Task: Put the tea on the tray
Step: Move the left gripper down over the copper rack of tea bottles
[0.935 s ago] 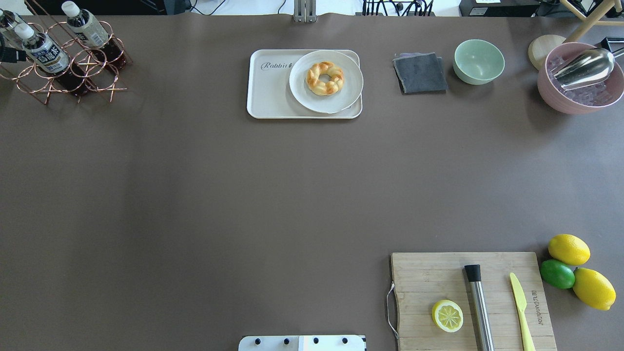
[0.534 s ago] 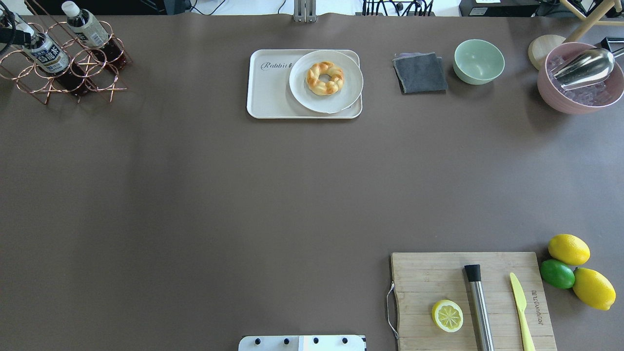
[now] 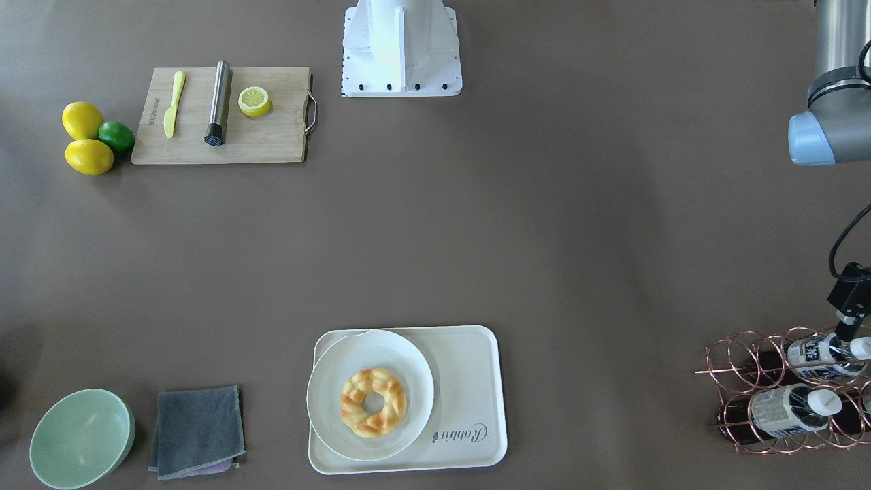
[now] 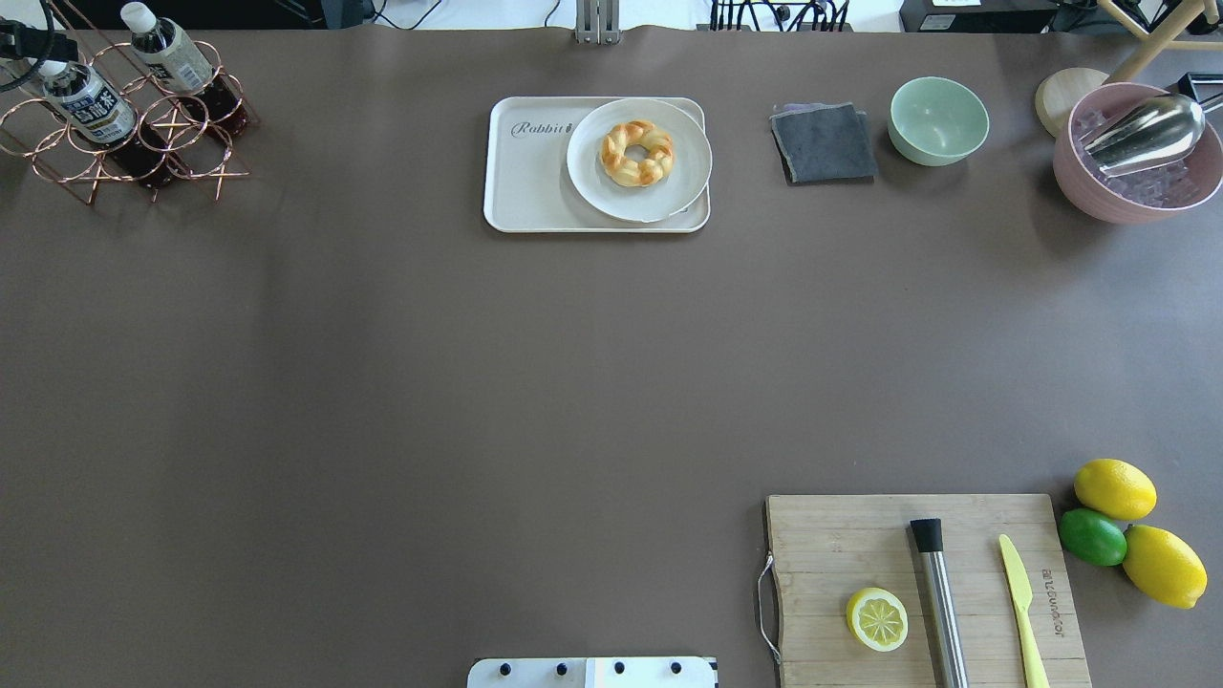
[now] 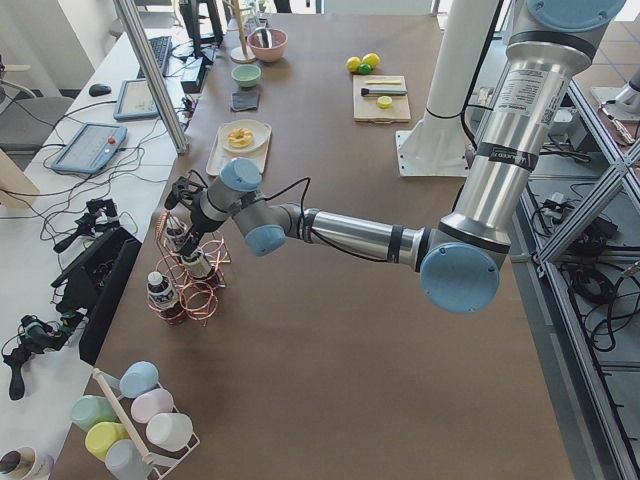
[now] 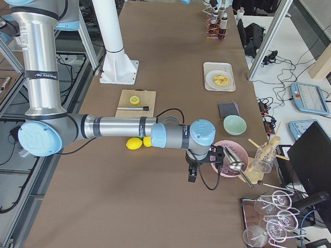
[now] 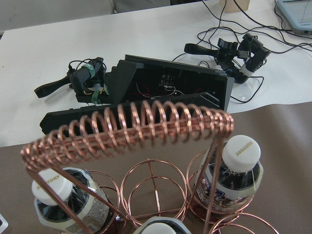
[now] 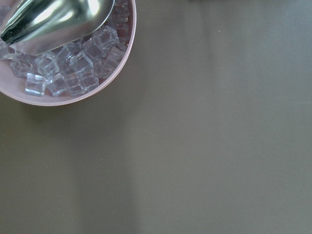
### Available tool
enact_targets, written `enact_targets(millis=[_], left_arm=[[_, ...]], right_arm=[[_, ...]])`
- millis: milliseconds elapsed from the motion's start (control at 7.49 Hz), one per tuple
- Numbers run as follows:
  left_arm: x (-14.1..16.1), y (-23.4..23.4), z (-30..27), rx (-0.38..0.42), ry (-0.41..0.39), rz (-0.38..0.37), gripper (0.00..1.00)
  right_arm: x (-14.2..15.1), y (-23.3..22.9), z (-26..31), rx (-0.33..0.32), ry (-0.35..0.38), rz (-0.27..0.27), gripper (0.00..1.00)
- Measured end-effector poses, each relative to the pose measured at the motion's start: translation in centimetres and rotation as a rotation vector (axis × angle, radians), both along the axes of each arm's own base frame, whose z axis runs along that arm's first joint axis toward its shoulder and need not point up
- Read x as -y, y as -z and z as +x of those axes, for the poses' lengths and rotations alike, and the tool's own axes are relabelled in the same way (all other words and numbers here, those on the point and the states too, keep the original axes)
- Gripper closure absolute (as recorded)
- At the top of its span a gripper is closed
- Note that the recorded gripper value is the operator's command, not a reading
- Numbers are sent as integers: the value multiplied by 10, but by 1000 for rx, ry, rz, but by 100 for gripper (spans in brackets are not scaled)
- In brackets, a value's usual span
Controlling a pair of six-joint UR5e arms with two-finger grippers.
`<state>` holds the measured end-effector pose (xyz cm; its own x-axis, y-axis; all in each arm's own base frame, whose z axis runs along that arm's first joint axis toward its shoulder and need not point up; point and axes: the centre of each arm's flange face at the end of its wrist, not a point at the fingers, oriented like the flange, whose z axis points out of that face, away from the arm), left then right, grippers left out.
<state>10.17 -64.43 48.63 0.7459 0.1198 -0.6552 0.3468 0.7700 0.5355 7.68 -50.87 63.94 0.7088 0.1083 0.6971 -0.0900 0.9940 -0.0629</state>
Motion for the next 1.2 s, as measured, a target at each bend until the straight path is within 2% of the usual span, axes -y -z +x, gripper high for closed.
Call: enact_targets(millis=[267,534,1202], left_arm=[[4,-11,2,-3,0,4,29],[7,-15,4,-3,-1,5,36],[11,-17,7,-3,-6,3,37]], right_arm=[[0,0,0,1,0,-1,0],[0,0,0,0,0,-1,0],[1,0,0,0,0,-1,0]])
